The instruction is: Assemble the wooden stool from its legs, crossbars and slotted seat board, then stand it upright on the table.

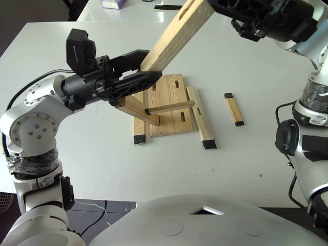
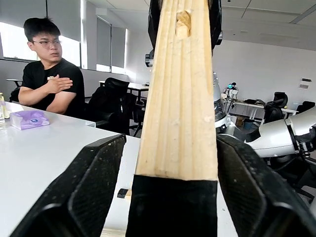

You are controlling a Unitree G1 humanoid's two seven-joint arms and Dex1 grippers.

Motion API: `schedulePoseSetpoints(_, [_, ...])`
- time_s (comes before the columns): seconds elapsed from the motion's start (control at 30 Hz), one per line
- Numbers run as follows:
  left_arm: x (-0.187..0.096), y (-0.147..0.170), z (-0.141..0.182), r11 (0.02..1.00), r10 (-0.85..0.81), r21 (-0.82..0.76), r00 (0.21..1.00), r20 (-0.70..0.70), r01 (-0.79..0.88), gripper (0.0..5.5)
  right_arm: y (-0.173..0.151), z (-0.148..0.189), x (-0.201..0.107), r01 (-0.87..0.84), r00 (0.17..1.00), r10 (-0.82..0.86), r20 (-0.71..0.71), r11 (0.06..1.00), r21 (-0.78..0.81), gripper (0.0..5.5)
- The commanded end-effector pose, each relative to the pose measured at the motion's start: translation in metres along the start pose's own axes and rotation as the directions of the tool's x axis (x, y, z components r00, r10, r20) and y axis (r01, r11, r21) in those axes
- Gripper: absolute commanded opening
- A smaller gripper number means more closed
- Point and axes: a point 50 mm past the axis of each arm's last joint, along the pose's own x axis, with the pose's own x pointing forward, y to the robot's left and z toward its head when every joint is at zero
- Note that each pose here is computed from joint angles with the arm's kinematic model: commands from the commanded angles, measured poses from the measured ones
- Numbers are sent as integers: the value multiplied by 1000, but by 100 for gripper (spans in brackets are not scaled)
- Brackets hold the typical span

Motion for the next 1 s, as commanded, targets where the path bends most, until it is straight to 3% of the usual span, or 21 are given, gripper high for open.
schedulePoseSetpoints(0.03, [-7, 14, 6, 978, 148, 158, 986, -78, -134, 315, -2, 18, -11, 83, 995, -75, 66, 987, -138, 203])
schedulePoseSetpoints(0.13, [-24, 28, 14, 933, 300, 215, 954, -26, -288, 315, -18, 25, -35, 254, 967, -250, 53, 923, -289, 203])
schedulePoseSetpoints(0.23, [-48, 42, 4, 841, 486, 297, 872, -50, -452, 315, -32, 21, -60, 372, 922, -385, 32, 862, -345, 203])
schedulePoseSetpoints(0.37, [-57, 55, 5, 710, 644, 280, 756, 113, -647, 315, -44, -20, -79, 367, 861, -482, -162, 810, -458, 203])
schedulePoseSetpoints(0.43, [-54, 63, 2, 599, 740, 184, 626, 245, -780, 315, -43, -47, -79, 310, 846, -466, -259, 825, -472, 203])
schedulePoseSetpoints(0.5, [-46, 70, -15, 444, 847, 13, 425, 318, -896, 315, -38, -73, -76, 241, 840, -422, -342, 853, -462, 203])
schedulePoseSetpoints(0.53, [-39, 71, -25, 366, 886, -59, 328, 329, -929, 315, -35, -84, -75, 208, 838, -396, -377, 869, -449, 203])
schedulePoseSetpoints(0.63, [-21, 68, -48, 209, 940, -176, 149, 306, -962, 315, -26, -101, -75, 150, 841, -328, -430, 905, -398, 203])
schedulePoseSetpoints(0.83, [-23, 69, -67, 3, 968, -270, -65, 243, -963, 315, -8, -112, -77, 71, 865, -195, -462, 960, -271, 203])
schedulePoseSetpoints(1.0, [-35, 72, -64, -45, 960, -268, -115, 254, -962, 315, -7, -112, -75, 51, 878, -160, -452, 968, -244, 203])
